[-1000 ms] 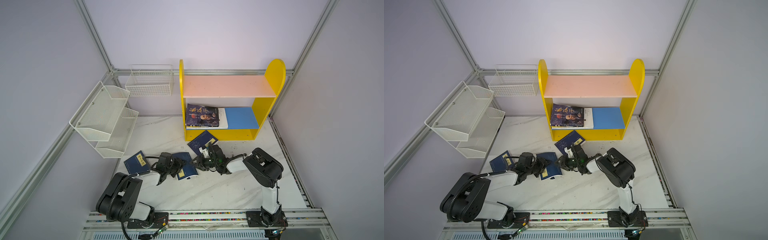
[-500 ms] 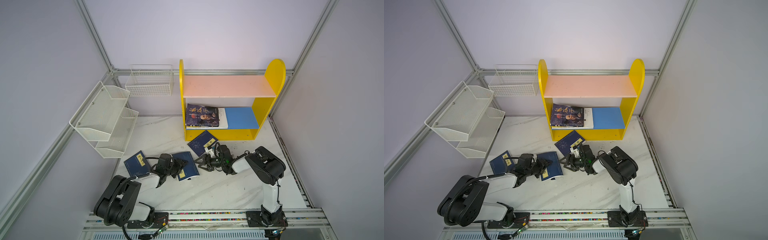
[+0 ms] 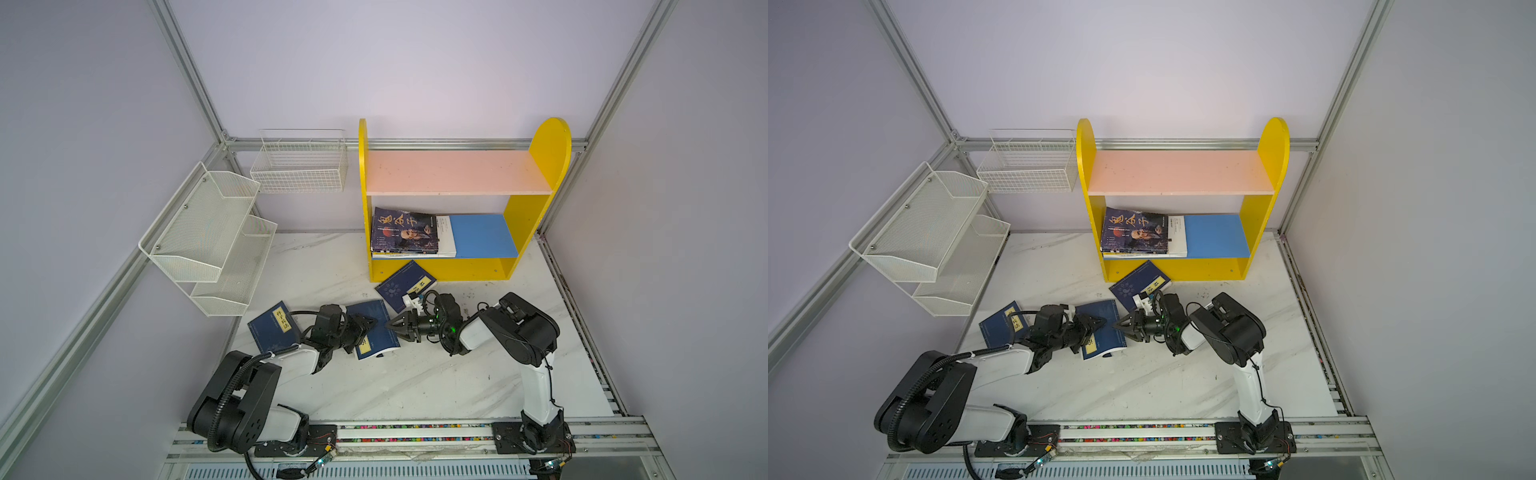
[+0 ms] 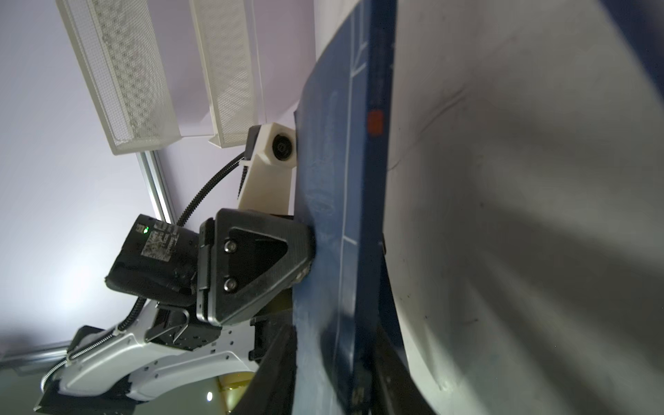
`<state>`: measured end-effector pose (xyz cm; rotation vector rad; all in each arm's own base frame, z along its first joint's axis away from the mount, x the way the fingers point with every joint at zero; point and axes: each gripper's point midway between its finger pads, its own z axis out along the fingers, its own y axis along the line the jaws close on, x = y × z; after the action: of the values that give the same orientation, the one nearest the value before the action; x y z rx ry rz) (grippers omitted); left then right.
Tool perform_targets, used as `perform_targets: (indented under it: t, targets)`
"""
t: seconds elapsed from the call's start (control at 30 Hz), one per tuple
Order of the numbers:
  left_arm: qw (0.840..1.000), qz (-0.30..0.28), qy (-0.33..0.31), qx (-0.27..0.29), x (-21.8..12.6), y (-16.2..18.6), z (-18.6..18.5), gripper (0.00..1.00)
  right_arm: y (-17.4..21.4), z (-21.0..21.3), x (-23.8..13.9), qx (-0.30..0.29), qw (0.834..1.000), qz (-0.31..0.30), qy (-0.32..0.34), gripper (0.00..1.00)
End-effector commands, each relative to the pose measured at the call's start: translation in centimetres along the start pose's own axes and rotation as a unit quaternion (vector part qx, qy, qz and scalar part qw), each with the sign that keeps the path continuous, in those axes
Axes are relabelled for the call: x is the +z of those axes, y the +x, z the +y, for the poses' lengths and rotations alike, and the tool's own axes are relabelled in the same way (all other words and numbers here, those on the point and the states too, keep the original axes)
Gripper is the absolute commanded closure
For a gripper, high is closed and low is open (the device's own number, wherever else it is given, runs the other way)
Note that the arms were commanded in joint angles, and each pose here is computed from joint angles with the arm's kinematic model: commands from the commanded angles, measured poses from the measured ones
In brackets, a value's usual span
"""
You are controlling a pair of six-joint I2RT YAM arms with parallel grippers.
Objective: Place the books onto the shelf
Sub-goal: 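Raise the blue book with both grippers and carry it toward the shelf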
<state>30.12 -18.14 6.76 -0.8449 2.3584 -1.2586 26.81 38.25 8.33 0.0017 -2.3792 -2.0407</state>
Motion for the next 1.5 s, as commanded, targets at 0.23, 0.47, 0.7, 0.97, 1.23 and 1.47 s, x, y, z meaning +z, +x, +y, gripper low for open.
perform_targets:
  t: [0.23,0.47,0.7,0.97,1.23,1.47]
  targets:
    - [0.994,0.035,0.025,0.103,-1.5,-0.4,-6.4,0.29,0.2,8.9,-0.4,-0.070,0.995,-0.002,-0.077,0.93]
    - [0.993,-0.024,0.020,0.110,-5.0,-2.4,-8.0,0.00,0.6,15.4,-4.9,-0.107,0.989,-0.063,-0.082,0.94]
    - [0.984,-0.032,0.094,0.149,-7.8,-2.4,-13.6,0.00,-0.5,19.8,-11.5,-0.130,0.977,-0.164,-0.045,0.98]
    - [0.964,-0.031,0.207,0.161,-11.6,-1.5,-22.0,0.00,-5.6,23.4,-18.3,-0.112,0.924,-0.359,-0.063,1.00]
    - [0.947,-0.016,0.287,0.146,-11.4,2.6,-28.8,0.00,-8.8,25.8,-22.3,-0.073,0.863,-0.485,-0.122,1.00]
    - [0.947,-0.036,0.289,0.133,-8.2,2.5,-31.2,0.02,-8.9,25.9,-24.1,-0.036,0.836,-0.528,-0.143,1.00]
